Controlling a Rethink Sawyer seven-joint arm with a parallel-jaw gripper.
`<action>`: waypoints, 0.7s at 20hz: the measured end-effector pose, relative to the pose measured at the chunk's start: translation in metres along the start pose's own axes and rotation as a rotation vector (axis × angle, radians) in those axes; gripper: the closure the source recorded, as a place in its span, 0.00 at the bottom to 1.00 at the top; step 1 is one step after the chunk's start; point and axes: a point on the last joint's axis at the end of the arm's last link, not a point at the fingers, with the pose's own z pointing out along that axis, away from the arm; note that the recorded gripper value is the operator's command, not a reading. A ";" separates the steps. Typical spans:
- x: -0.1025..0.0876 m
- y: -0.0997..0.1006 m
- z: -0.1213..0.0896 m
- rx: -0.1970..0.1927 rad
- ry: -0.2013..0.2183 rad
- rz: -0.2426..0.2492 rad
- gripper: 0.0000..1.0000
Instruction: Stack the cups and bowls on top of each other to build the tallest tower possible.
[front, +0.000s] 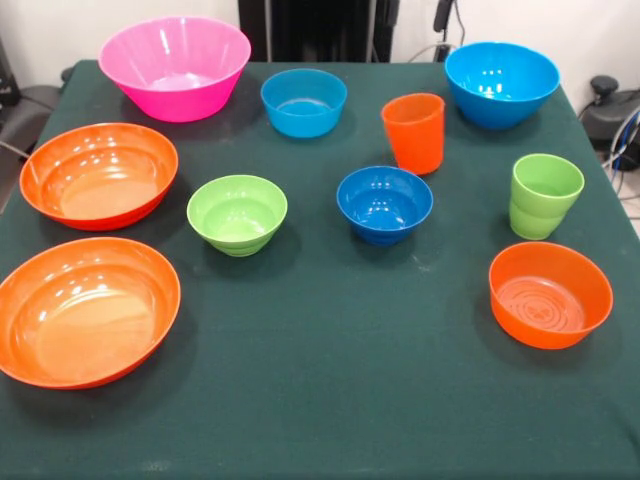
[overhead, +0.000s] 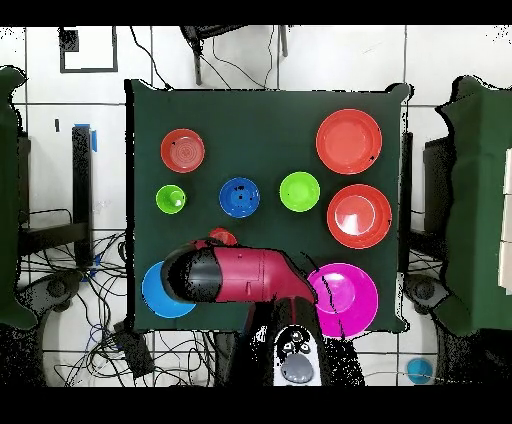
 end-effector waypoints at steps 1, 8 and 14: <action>0.001 -0.002 0.001 -0.003 0.004 0.004 0.00; 0.005 -0.006 0.004 -0.012 0.020 0.011 0.00; 0.008 -0.004 0.005 -0.005 0.019 -0.010 0.00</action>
